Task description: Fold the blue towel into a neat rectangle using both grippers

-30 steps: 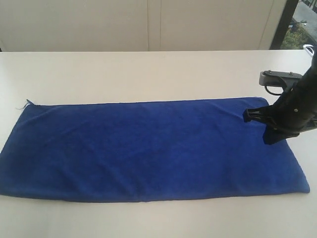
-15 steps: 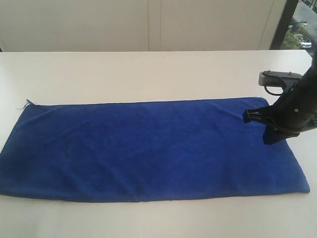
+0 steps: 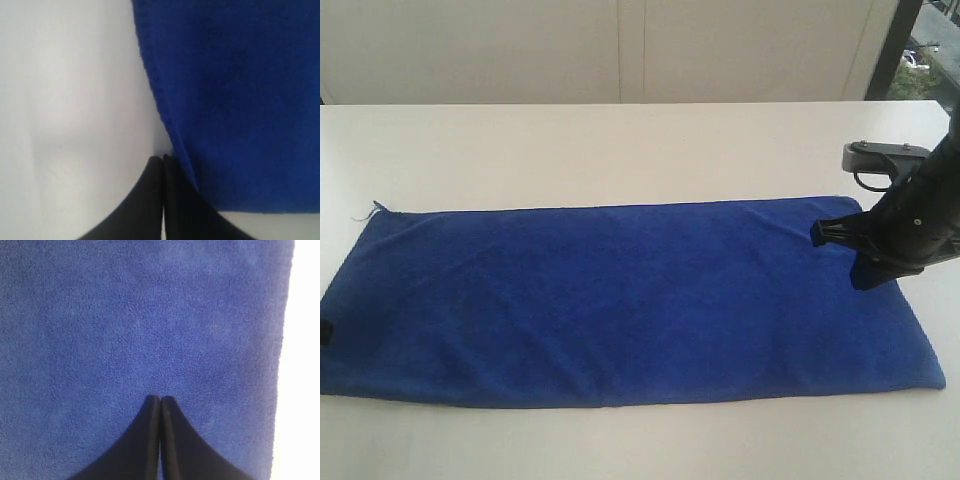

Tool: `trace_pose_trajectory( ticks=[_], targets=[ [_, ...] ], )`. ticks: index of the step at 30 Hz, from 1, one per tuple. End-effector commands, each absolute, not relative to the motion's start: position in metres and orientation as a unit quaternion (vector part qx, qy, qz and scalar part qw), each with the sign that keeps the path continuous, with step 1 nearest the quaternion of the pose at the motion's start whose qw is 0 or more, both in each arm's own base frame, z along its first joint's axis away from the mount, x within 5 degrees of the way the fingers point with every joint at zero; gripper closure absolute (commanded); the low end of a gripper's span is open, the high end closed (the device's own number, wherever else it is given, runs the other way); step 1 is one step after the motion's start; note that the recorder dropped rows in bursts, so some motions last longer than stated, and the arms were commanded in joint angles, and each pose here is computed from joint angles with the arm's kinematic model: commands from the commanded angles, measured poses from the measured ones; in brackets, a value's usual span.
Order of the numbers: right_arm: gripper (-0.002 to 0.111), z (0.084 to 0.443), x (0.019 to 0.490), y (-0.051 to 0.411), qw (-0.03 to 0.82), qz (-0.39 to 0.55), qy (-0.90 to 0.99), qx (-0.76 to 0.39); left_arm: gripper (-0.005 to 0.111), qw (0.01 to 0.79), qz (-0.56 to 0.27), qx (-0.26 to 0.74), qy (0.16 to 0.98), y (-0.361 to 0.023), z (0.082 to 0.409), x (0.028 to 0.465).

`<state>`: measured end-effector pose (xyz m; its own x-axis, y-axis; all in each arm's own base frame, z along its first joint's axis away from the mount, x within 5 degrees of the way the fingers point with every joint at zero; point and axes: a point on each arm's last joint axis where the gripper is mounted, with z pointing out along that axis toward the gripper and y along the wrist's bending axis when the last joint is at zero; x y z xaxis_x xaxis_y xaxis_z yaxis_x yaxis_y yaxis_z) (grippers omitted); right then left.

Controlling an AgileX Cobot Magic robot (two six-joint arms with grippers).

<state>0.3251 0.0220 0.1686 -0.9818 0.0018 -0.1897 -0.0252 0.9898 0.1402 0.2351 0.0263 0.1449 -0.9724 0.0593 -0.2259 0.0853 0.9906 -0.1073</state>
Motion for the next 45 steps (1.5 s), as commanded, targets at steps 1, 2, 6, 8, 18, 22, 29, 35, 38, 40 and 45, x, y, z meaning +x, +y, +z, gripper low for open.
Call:
trace_pose_trajectory(
  ticks=[1,2,6,8,18,22,29,35,38,40,45],
  targets=[
    [0.108,0.171,0.325,0.023,0.104,0.072,0.992,-0.012,0.107,0.087,-0.089,0.053,0.991,0.021,0.155,0.239],
    [0.108,0.171,0.325,0.023,0.104,0.072,0.992,-0.012,0.107,0.079,-0.095,0.056,0.991,0.020,0.158,0.239],
    [0.108,0.171,0.325,0.023,0.105,0.071,0.992,-0.012,0.107,0.059,-0.113,0.063,0.990,0.018,0.166,0.242],
    [0.108,0.171,0.325,0.023,0.105,0.071,0.992,-0.012,0.107,0.069,-0.124,0.054,0.988,0.016,0.172,0.245],
    [0.108,0.171,0.324,0.023,0.102,0.072,0.992,-0.013,0.107,0.076,-0.036,0.067,0.994,0.031,0.191,0.240],
    [0.108,0.171,0.325,0.023,0.104,0.072,0.992,-0.012,0.107,0.082,-0.064,0.038,0.994,0.024,0.188,0.233],
    [0.108,0.171,0.324,0.023,0.099,0.073,0.992,-0.012,0.078,0.115,-0.068,0.047,0.990,0.022,0.177,0.231],
    [0.108,0.171,0.323,0.023,0.098,0.073,0.992,-0.012,0.063,0.120,-0.058,0.038,0.990,0.024,0.160,0.229],
    [0.108,0.171,0.323,0.023,0.098,0.073,0.992,-0.012,0.064,0.113,-0.064,0.031,0.991,0.023,0.156,0.231],
    [0.108,0.171,0.323,0.023,0.098,0.073,0.992,-0.012,0.064,0.110,-0.066,0.029,0.991,0.023,0.155,0.231],
    [0.108,0.171,0.324,0.023,0.098,0.073,0.992,-0.012,0.064,0.096,-0.076,0.019,0.992,0.022,0.148,0.232]
  ],
)
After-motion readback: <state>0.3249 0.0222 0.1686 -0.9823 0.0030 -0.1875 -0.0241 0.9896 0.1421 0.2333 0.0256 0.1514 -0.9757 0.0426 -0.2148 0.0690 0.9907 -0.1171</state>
